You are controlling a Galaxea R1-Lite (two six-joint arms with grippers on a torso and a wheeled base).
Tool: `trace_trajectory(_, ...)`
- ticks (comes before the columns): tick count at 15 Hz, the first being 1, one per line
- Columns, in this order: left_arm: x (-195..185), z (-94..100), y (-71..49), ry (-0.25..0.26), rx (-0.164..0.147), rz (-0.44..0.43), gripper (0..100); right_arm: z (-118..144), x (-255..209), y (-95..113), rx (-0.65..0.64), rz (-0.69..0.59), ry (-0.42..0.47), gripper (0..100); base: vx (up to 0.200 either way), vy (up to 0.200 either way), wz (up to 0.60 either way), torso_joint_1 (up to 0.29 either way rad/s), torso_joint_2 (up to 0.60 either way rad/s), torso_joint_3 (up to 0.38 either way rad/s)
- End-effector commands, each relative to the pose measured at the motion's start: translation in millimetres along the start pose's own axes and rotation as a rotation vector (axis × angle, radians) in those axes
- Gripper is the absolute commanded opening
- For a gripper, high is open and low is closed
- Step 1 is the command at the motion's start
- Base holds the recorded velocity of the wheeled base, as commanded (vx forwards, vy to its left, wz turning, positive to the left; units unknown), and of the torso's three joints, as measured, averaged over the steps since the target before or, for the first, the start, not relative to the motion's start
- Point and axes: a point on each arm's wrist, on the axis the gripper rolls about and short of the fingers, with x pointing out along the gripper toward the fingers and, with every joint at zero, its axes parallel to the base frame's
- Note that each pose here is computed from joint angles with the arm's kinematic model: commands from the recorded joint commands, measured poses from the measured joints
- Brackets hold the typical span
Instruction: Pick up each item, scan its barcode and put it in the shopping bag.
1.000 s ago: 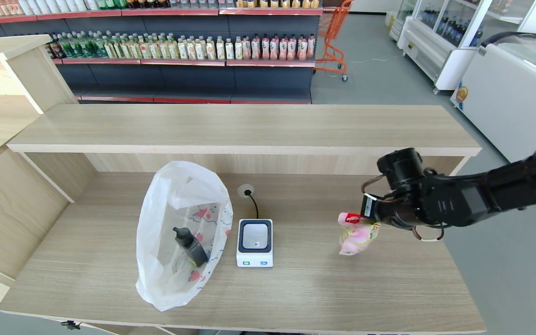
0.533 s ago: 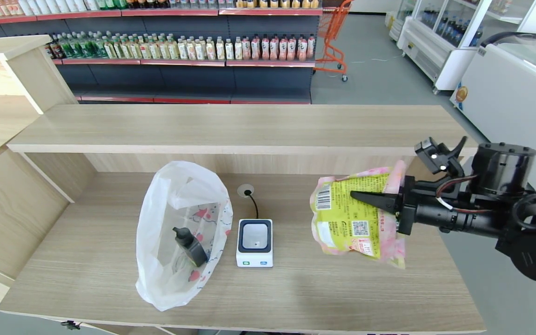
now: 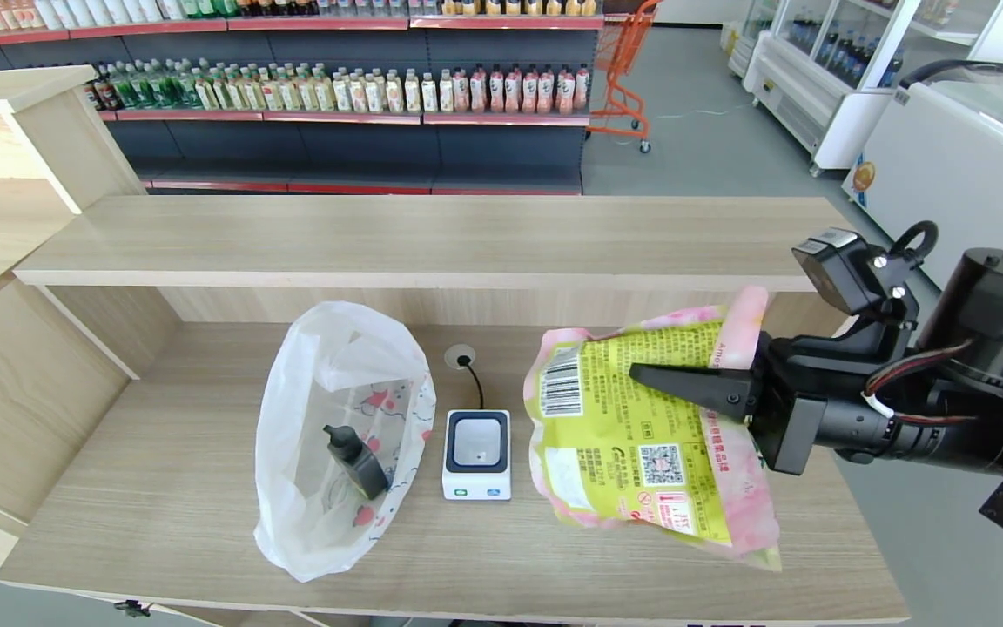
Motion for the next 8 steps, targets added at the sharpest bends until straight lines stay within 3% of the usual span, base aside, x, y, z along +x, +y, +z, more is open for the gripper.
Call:
trace_trajectory(1,0.1,0.0,0.0,0.001,0.0,0.0,100,-3.9,3.2,3.0,0.003,0.018,0.004,0,0.0,0.0,0.0,0.0,0.0,0.0)
trace_trajectory(8,0.0,0.0,0.0,0.0,0.0,0.0,100,-4.1,-4.1,15.0,-0.033,0.116,0.012,0,0.0,0.0,0.0,0.0,0.0,0.0)
